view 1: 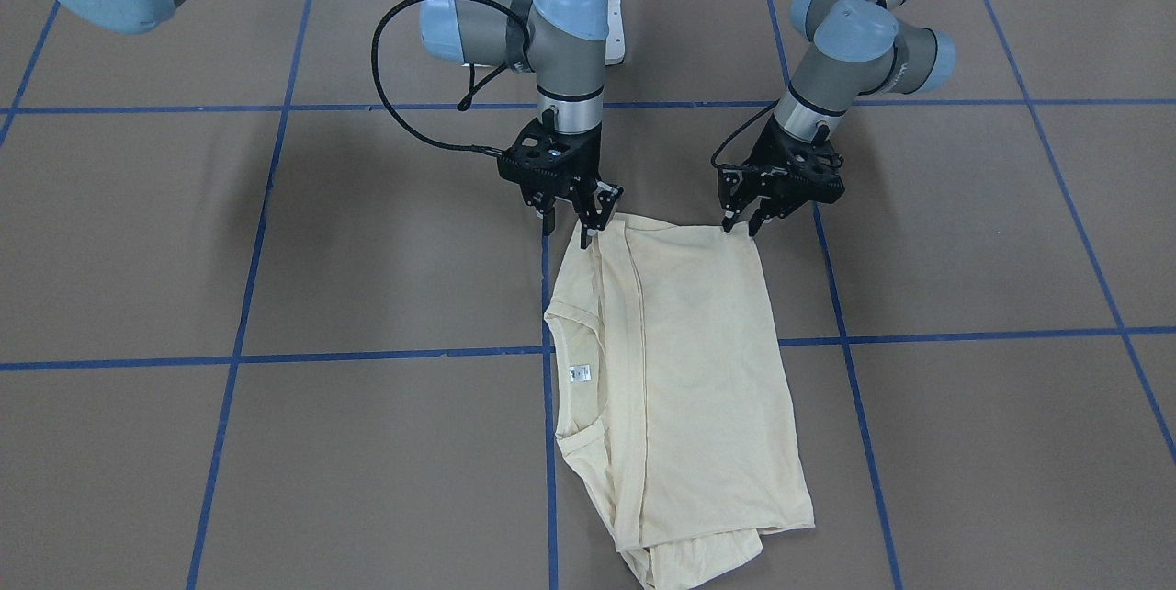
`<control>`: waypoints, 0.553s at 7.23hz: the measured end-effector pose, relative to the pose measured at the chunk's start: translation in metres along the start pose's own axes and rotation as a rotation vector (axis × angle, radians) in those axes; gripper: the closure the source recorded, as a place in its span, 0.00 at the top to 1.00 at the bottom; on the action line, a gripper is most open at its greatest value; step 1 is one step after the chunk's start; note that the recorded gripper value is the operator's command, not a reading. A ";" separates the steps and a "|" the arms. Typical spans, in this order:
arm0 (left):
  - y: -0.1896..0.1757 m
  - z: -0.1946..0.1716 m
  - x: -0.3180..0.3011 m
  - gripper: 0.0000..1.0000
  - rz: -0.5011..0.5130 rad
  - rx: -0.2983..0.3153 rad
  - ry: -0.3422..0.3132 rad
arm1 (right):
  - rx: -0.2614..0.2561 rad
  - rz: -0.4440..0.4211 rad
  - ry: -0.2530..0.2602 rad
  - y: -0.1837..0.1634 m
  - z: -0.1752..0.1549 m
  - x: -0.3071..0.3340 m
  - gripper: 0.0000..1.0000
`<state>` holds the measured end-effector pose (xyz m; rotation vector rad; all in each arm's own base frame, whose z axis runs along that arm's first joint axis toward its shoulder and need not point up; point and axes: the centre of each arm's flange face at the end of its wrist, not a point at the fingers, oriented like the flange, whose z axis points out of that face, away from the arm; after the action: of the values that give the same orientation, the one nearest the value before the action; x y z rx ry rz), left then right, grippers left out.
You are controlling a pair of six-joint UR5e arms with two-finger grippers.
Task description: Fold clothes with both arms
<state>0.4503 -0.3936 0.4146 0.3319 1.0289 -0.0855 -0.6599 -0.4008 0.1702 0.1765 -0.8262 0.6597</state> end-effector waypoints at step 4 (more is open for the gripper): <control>-0.002 -0.003 0.003 0.00 0.002 0.016 0.003 | 0.000 0.000 0.005 0.007 0.003 0.003 0.44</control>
<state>0.4492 -0.3943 0.4100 0.3477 1.0317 -0.0919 -0.6647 -0.3954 0.1737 0.1748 -0.8214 0.6594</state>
